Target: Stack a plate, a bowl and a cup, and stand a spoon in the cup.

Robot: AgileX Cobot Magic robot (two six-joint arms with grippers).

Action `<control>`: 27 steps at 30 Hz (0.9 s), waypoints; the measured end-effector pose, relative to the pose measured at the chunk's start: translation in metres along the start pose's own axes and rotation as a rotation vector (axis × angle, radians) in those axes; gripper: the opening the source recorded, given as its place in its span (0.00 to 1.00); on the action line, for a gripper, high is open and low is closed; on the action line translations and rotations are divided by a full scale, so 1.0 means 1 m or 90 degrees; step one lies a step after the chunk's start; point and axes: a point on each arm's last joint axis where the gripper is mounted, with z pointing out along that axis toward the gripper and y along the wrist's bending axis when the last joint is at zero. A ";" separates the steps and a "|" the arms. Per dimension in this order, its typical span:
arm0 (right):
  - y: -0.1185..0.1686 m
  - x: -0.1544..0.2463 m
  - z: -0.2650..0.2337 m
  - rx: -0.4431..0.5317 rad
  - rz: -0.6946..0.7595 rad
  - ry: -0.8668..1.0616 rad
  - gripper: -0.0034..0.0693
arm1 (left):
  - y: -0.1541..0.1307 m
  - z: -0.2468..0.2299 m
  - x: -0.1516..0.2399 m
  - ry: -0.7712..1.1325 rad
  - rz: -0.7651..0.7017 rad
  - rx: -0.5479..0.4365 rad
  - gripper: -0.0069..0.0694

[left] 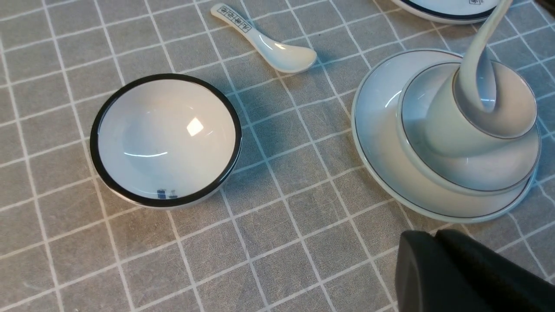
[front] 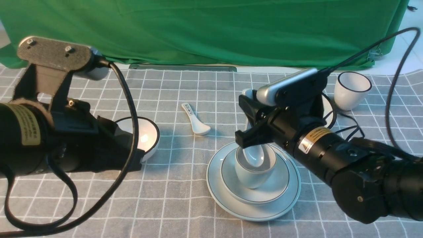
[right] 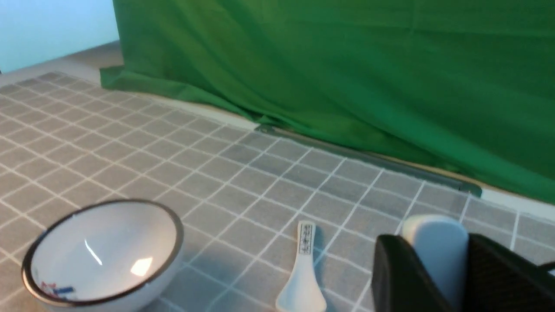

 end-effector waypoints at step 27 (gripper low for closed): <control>-0.004 -0.089 -0.130 -0.085 -0.038 0.112 0.14 | 0.005 -0.020 0.002 -0.031 -0.008 -0.014 0.10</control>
